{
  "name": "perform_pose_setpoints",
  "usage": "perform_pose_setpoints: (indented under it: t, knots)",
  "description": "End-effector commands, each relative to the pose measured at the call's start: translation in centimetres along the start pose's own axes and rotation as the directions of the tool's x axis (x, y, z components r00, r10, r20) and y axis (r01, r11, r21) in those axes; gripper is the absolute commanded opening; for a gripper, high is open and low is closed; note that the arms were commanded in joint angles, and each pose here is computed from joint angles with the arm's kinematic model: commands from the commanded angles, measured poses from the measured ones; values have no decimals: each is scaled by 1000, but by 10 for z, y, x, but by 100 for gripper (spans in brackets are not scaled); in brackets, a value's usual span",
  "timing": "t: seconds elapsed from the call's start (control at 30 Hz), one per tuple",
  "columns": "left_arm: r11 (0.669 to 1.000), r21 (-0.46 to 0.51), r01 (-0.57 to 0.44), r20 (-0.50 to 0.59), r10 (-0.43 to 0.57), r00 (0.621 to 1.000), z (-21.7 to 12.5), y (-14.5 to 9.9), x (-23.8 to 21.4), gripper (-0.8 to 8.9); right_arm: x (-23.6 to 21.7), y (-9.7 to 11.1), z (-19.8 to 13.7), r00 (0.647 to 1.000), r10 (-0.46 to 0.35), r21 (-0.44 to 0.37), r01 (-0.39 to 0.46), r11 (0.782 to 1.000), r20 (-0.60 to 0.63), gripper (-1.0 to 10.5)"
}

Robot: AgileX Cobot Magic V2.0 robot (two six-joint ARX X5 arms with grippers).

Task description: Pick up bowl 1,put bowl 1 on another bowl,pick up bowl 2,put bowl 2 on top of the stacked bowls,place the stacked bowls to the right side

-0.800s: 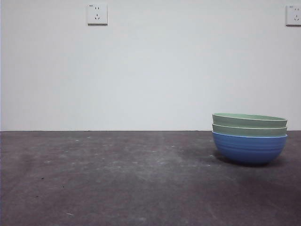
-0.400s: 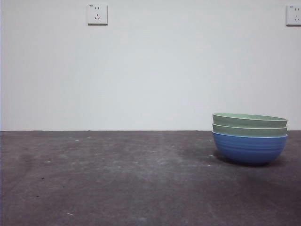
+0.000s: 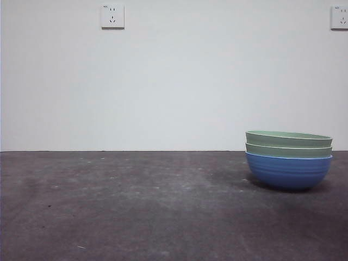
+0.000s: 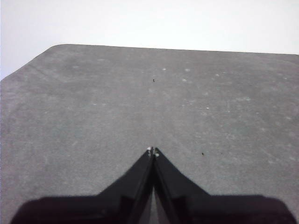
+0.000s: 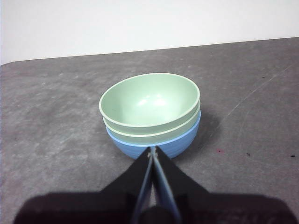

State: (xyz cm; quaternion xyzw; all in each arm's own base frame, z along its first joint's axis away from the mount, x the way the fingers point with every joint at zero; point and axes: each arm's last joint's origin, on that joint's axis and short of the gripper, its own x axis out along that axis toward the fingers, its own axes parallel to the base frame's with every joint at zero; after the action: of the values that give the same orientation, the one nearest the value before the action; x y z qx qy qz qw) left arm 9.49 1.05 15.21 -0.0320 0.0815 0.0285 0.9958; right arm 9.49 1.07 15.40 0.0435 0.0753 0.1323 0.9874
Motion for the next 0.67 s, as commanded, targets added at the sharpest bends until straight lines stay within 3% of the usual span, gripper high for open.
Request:
perform_pose_setpoints:
  t: [0.03,0.67]
  knots:
    - [1000,-7,-5,-8,5,1000,-4,1,1,-3,1,-1,-4,1000,-3,15,3,1000,-18,3]
    - [1000,-7,-5,-8,5,1000,-4,1,1,-4,1,-1,-4,1000,-3,15,3,1000,-18,3]
